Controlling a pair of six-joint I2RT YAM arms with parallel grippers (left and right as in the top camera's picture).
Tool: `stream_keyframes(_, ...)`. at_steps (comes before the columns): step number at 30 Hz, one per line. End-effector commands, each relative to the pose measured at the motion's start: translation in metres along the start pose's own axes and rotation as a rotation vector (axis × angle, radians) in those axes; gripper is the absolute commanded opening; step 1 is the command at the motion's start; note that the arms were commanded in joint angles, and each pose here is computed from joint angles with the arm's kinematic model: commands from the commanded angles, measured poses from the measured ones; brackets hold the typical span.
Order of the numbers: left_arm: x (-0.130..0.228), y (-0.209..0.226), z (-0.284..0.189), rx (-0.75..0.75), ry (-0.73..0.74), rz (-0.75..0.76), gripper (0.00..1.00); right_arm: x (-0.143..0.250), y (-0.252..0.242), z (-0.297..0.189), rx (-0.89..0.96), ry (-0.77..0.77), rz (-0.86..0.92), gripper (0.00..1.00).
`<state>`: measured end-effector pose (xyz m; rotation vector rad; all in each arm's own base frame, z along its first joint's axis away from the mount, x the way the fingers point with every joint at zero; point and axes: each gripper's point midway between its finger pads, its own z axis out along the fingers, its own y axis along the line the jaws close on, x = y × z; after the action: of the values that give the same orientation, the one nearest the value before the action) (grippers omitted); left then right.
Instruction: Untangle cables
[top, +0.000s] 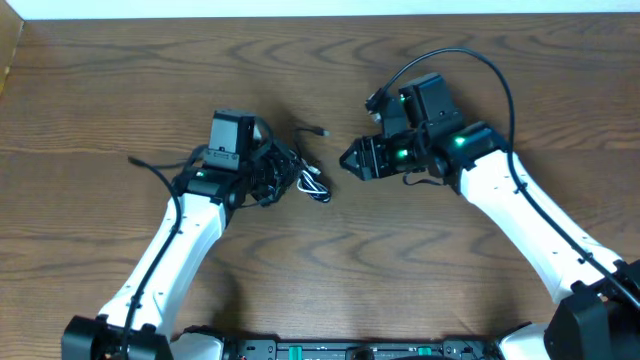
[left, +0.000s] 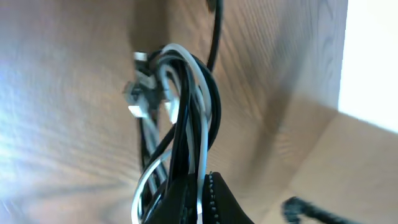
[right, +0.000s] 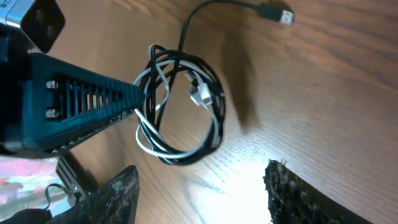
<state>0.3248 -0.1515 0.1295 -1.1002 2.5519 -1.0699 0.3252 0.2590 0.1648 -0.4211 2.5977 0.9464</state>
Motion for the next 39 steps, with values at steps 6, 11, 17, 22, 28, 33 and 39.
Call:
stream_keyframes(6,0.008,0.006,-0.008,-0.024,0.020,-0.435,0.07,0.009,0.005,0.007,0.054,0.020,-0.003,0.60)
stream_keyframes(11,0.001,0.010,-0.008,-0.034,-0.027,-0.498,0.08,0.017,0.002,0.012,0.123,0.033,-0.021,0.61)
stream_keyframes(17,-0.008,0.015,-0.009,-0.041,-0.092,-0.673,0.07,0.024,0.001,0.015,0.168,0.044,0.001,0.56)
stream_keyframes(22,-0.008,0.015,-0.009,-0.039,-0.094,-0.725,0.07,0.026,0.001,0.018,0.223,0.037,-0.056,0.49)
stream_keyframes(28,-0.008,0.015,-0.009,-0.039,-0.094,-0.724,0.08,0.034,0.006,0.030,0.217,0.066,-0.070,0.41)
stream_keyframes(33,-0.008,0.016,-0.009,-0.043,-0.094,-0.721,0.07,0.045,0.002,0.053,0.230,0.108,0.028,0.32)
stream_keyframes(39,-0.004,0.028,-0.010,-0.092,-0.100,-0.742,0.07,0.049,0.002,0.068,0.240,0.097,0.242,0.31)
